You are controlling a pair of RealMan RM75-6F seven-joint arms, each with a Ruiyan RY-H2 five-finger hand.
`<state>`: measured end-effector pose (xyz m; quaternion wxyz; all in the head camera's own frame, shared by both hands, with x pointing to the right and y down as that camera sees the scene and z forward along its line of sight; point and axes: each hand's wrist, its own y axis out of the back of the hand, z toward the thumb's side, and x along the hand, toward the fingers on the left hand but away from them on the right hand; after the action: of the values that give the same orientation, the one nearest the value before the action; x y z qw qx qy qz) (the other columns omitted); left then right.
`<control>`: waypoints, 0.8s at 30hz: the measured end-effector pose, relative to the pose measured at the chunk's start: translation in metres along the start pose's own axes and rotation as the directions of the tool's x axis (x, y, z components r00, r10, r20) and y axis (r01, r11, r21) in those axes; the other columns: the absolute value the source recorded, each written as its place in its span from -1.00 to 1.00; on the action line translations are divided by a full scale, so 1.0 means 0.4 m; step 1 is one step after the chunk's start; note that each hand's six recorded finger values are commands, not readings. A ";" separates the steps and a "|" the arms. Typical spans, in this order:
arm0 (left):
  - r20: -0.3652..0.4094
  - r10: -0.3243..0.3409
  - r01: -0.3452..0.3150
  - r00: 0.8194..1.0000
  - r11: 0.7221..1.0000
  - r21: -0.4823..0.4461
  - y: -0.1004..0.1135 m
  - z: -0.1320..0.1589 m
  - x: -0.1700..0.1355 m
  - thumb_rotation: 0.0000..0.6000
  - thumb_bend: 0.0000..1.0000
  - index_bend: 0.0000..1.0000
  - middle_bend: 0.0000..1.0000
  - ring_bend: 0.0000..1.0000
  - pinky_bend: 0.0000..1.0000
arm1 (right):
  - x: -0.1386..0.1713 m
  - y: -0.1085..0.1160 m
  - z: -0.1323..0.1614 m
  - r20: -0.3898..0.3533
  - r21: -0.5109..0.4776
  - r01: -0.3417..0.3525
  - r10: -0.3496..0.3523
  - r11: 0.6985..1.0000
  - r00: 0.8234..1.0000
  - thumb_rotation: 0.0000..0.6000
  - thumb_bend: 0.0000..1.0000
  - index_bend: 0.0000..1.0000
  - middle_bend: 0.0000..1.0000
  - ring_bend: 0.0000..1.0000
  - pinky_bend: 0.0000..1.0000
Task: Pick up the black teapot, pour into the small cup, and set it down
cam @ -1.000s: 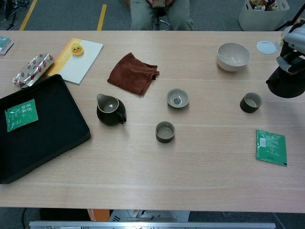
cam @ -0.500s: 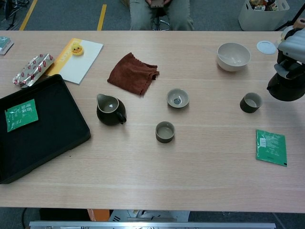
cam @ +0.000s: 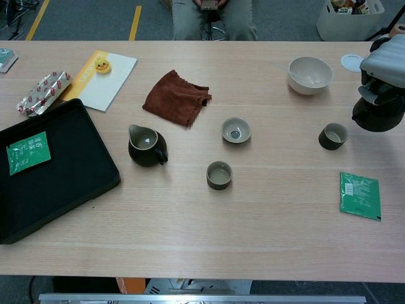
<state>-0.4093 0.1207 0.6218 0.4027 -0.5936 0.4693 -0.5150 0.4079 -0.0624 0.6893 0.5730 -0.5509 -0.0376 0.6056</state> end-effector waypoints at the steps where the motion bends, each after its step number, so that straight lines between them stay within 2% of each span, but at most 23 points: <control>1: -0.001 0.000 0.000 1.000 1.000 0.000 0.000 -0.001 0.000 1.00 -0.21 -0.67 -0.53 -0.61 -0.57 | -0.002 0.003 0.002 -0.003 0.008 0.001 -0.001 1.000 1.000 0.51 0.05 0.74 0.57 0.43 -0.65; 24: -0.004 0.005 -0.005 1.000 1.000 -0.002 0.000 -0.006 -0.005 1.00 -0.21 -0.67 -0.53 -0.61 -0.57 | -0.016 0.020 0.028 -0.043 0.172 -0.013 0.020 0.985 0.999 0.52 0.05 0.71 0.56 0.41 -0.65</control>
<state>-0.4116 0.1226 0.6215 0.4024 -0.5919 0.4721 -0.5147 0.3929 -0.0634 0.6921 0.6140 -0.5131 0.0321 0.5989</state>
